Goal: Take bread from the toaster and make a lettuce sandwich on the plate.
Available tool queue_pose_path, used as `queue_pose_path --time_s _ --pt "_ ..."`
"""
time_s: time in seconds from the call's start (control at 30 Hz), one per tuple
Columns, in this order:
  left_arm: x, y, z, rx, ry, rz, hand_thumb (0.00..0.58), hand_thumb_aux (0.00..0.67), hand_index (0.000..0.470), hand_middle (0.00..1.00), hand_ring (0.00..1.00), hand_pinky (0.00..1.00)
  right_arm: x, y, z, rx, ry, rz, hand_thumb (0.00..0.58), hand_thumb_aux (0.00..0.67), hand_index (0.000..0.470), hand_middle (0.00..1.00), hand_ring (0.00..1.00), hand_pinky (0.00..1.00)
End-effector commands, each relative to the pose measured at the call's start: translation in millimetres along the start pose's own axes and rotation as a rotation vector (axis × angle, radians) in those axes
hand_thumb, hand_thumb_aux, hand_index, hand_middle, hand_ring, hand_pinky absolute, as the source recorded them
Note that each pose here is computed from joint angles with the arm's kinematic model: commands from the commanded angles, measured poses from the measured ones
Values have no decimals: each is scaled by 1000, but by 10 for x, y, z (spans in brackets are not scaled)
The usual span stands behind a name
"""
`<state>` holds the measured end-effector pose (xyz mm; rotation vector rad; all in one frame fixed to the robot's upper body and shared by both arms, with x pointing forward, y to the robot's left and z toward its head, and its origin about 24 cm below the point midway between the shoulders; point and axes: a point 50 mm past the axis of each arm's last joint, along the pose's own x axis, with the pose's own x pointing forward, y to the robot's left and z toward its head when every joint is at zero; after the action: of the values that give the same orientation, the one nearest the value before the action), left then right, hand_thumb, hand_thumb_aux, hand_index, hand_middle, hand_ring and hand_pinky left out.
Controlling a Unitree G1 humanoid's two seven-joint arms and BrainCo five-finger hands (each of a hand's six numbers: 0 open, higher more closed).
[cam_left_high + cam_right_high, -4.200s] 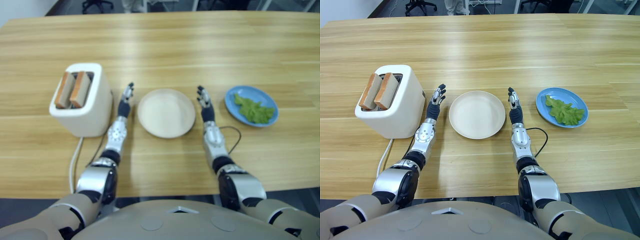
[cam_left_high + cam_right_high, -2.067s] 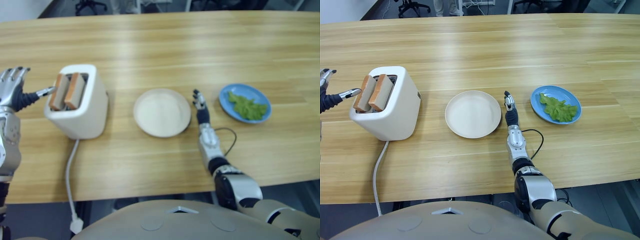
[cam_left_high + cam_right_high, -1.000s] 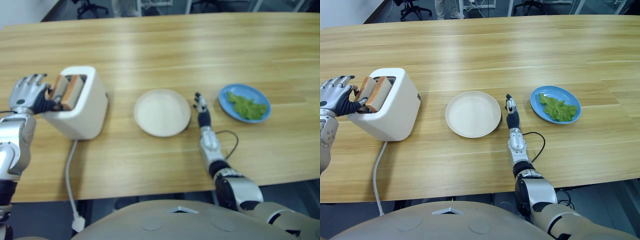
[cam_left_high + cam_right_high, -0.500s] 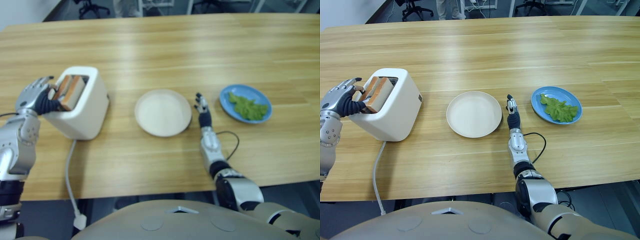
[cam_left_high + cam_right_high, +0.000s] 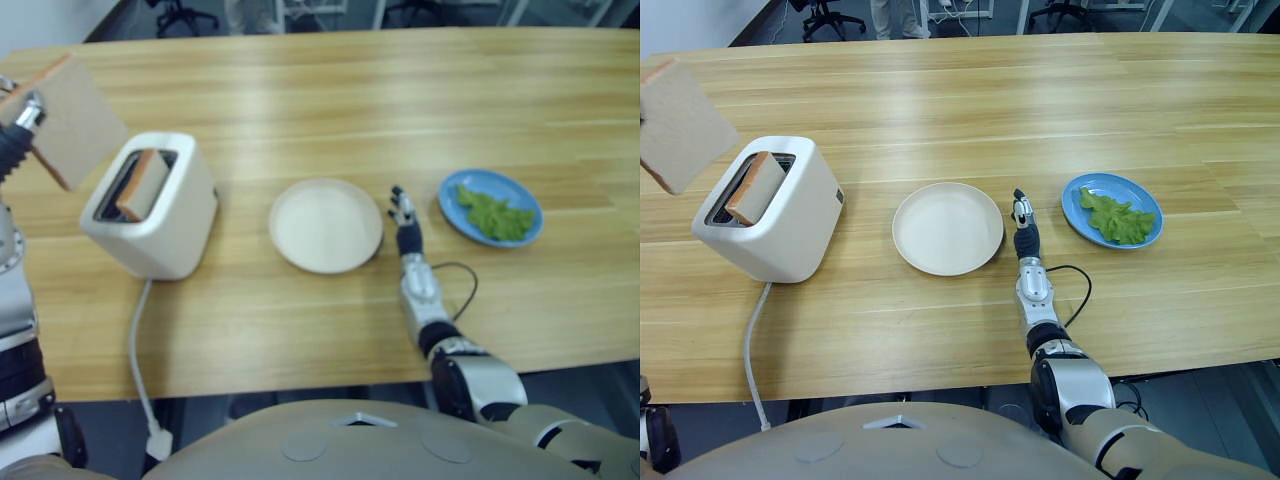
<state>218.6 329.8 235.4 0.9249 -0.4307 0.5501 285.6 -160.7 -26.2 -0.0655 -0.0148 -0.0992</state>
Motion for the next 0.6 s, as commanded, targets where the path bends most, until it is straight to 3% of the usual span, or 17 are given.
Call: queue_pose_path --time_s 0.03,0.27,0.43,0.6 --pt "-15 125 78 -112 -45 92 580 670 460 1000 1000 1000 -45 12 -89 -12 57 7 0 0 0 0 0 0" --pt "-50 -100 269 -444 -98 14 580 670 460 1000 1000 1000 -40 22 -92 -12 64 7 0 0 0 0 0 0" --pt "-188 -753 482 -745 -49 -223 580 670 460 1000 1000 1000 -34 29 -90 -10 66 5 0 0 0 0 0 0" --pt "-387 -1487 731 -875 -7 -500 580 670 460 1000 1000 1000 -26 14 -79 -9 60 -4 0 0 0 0 0 0"
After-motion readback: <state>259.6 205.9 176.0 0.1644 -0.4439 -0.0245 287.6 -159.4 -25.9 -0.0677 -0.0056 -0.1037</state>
